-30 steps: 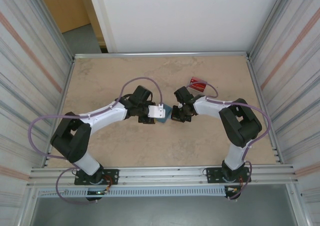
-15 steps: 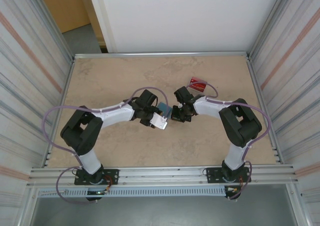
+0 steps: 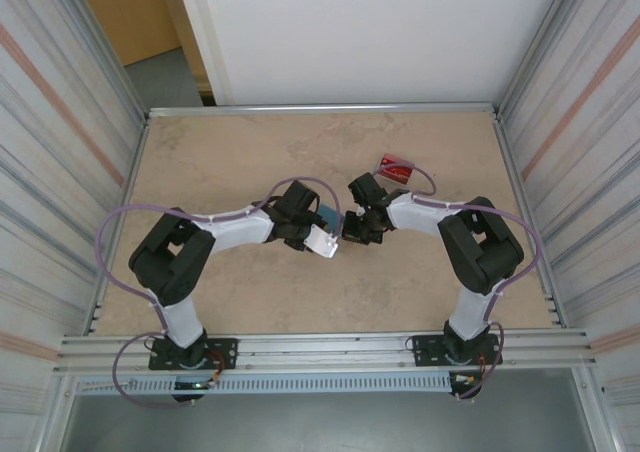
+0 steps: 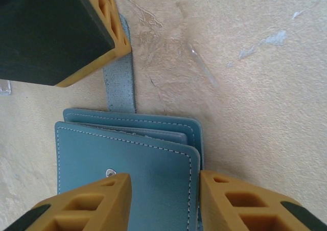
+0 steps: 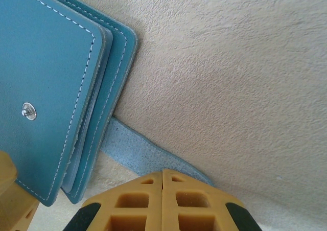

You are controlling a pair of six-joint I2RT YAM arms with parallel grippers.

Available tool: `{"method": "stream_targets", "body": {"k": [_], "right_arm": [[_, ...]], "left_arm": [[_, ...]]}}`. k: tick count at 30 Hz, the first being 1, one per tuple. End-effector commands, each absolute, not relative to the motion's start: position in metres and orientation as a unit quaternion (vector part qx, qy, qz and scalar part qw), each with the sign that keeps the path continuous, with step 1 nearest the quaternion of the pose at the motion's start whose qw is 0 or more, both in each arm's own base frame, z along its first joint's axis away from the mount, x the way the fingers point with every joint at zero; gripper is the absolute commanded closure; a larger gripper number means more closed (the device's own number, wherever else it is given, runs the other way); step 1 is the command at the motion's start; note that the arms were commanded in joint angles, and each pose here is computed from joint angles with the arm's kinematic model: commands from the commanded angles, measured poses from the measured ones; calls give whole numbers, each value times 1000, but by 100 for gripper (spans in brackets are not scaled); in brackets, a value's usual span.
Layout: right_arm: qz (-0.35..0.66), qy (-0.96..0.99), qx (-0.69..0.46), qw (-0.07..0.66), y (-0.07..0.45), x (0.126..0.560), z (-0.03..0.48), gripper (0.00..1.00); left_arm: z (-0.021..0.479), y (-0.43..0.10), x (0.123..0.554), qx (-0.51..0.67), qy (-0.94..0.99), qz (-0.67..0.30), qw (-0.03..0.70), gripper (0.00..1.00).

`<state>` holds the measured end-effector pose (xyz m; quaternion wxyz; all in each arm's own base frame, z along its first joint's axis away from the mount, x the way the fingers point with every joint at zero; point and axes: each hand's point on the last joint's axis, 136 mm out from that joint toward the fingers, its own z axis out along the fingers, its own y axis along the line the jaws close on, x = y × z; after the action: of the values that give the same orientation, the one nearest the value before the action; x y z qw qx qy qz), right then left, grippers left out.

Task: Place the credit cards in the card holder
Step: Open the card holder at the center of the table.

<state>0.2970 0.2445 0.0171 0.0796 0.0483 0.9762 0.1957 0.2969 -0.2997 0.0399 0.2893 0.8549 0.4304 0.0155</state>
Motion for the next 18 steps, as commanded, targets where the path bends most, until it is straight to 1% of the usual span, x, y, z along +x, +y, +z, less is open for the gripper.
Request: {"method": "stream_targets", "body": {"k": [1,10,11,12,16,18], "right_arm": [[183,980,57,49,241,288,-2,100],[183,980,57,50,240,288,-2,100],[182,980,57,51,240,288,-2,100],[182,980,58,51,239,289,-2,100],[180,981,58,50,238,288,-3,100],[181,980,57,50,238,287,-4,100]], "left_arm": [[31,-300,297,858,429,17,283,61],[25,-300,300,860,428,22,278,59],[26,-301,301,858,430,21,280,62],[27,-301,300,856,434,16,280,68],[41,-303,297,840,461,-20,283,77],[44,-302,297,836,472,-26,279,79]]}}
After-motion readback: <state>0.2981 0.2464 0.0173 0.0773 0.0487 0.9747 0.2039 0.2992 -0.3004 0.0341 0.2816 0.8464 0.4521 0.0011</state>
